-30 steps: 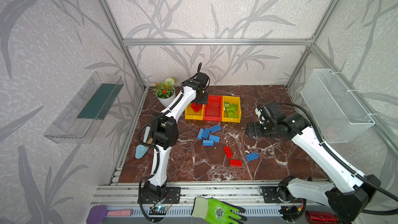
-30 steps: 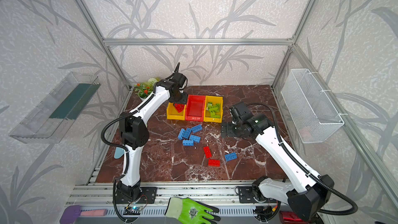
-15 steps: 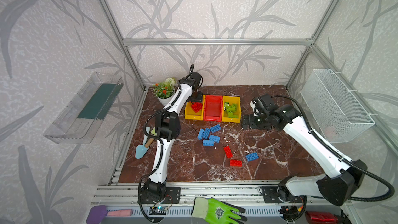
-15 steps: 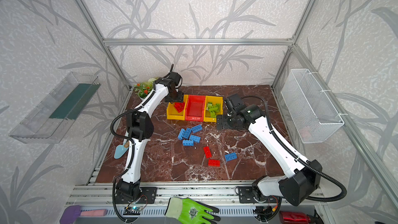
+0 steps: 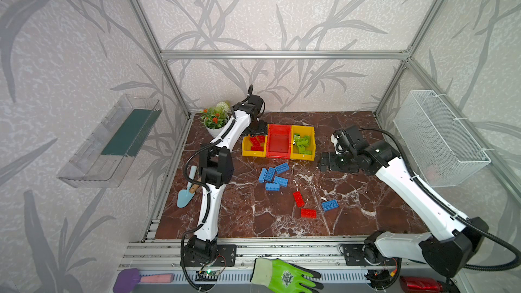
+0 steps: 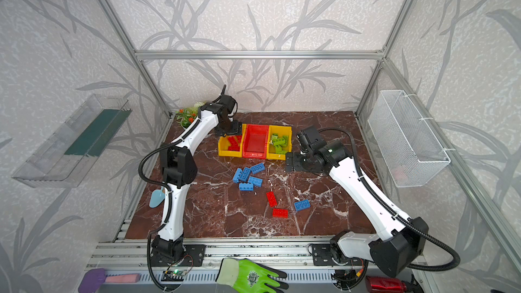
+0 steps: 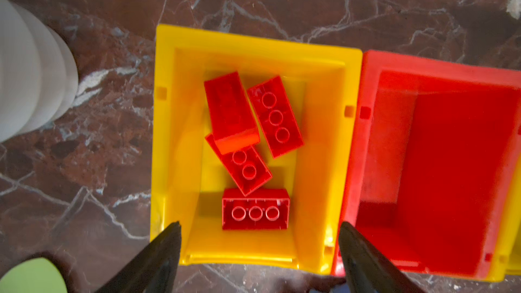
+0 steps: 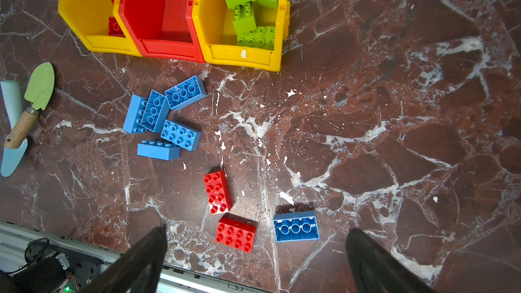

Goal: Sort the legos into containers by color
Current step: 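Lower the left gripper to a red brick near the blue bricks and grasp it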

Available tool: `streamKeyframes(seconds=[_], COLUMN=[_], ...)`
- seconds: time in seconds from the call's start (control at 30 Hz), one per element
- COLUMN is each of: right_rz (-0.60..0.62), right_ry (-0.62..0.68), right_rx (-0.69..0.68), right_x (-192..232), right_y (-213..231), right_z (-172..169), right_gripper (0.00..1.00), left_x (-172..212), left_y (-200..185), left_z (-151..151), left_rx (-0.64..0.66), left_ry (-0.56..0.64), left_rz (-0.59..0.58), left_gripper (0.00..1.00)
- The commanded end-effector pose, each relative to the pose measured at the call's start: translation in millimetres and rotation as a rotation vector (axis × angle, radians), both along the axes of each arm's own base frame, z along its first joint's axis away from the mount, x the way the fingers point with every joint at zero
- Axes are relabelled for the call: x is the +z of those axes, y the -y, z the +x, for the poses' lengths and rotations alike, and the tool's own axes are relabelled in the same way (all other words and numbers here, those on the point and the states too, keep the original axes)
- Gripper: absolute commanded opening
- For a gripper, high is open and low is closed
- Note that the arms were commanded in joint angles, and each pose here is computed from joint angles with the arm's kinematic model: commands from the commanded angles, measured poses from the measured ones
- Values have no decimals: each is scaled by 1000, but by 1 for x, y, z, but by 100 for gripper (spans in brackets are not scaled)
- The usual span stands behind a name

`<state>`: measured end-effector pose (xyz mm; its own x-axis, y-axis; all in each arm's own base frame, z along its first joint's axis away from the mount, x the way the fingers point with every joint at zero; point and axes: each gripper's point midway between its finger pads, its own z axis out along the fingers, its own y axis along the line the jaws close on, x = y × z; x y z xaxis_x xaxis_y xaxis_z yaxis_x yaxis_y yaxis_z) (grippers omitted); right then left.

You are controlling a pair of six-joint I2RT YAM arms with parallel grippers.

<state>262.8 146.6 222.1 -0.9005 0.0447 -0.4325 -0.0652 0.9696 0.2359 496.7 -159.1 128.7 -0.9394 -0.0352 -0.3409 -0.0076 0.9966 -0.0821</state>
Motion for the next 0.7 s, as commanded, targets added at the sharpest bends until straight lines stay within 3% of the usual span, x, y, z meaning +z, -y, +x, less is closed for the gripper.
streamKeyframes(seconds=[0.0,0.27,0.47,0.67], right_rz=[4,12,2,6], right_ry=[-14,-20,-35,-45], right_rx=[-25,-39,-17,-3], right_x=[-2,-9,-16,-25], right_y=[12,36,52,65], right_z=[-20,-65,-96,-124], right_gripper=[99,99,99,99], left_x=[39,20,5,-17], left_y=[21,65,95,128], left_z=[-26,-123,-179,-221], left_rx=[-9,136,244,225], left_ry=[55,-42,-82,-119], left_rz=[-48,-106,-196,-170], left_gripper=[87,86,87,87])
